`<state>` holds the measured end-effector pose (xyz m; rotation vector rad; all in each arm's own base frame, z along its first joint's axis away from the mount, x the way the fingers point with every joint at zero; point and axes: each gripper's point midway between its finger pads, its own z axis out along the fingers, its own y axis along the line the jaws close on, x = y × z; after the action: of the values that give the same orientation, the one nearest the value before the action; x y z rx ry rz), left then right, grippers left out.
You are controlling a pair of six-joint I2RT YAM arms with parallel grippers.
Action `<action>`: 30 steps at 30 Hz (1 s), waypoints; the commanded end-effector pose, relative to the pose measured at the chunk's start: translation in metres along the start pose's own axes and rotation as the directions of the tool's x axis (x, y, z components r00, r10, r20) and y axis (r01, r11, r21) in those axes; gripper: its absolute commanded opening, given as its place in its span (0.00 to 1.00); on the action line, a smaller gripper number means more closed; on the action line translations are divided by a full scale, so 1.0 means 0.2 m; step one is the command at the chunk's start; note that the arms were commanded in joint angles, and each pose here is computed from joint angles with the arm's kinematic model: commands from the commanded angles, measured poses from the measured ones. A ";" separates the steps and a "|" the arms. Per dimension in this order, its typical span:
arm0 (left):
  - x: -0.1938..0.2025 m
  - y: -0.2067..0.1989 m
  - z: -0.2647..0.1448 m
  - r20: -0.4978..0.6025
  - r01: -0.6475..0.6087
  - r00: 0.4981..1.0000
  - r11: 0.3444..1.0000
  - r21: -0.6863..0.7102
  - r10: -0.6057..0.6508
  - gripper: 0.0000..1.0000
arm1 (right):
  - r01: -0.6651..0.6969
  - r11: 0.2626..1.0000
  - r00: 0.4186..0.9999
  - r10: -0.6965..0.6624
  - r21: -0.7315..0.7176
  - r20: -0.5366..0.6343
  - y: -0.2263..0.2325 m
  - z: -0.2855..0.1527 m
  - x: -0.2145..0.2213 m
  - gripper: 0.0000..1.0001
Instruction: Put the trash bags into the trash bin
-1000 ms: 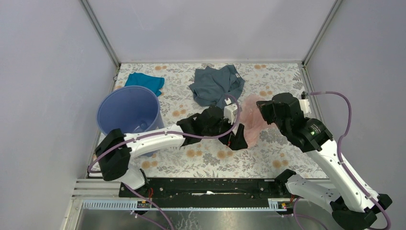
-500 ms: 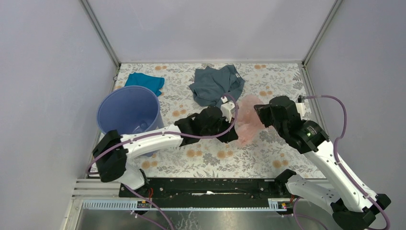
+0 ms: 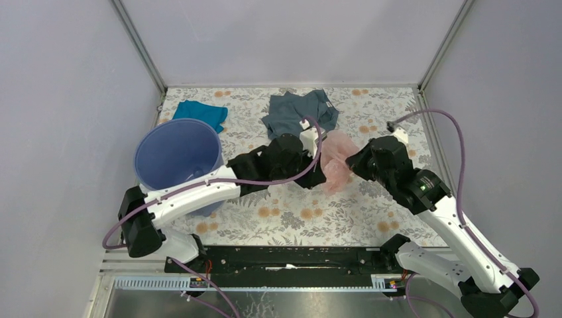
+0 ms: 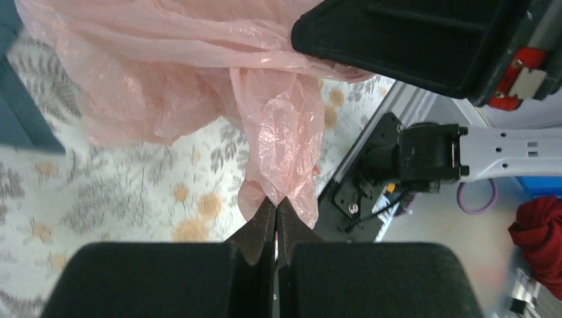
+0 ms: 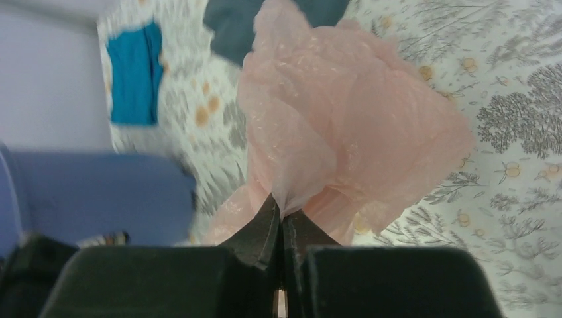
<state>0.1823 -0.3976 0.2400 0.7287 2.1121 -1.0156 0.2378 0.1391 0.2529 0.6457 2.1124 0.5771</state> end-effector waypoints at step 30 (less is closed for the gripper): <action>0.22 0.23 -0.34 -0.080 0.778 0.629 0.626 0.060 -0.774 0.00 | 0.448 0.832 0.833 -0.521 -0.326 -0.186 -0.03 -0.12 0.29 1.00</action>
<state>0.1634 -0.2973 0.1897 -0.2637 2.5475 -1.3490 0.1805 0.1877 0.2357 -0.2540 2.3218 0.7636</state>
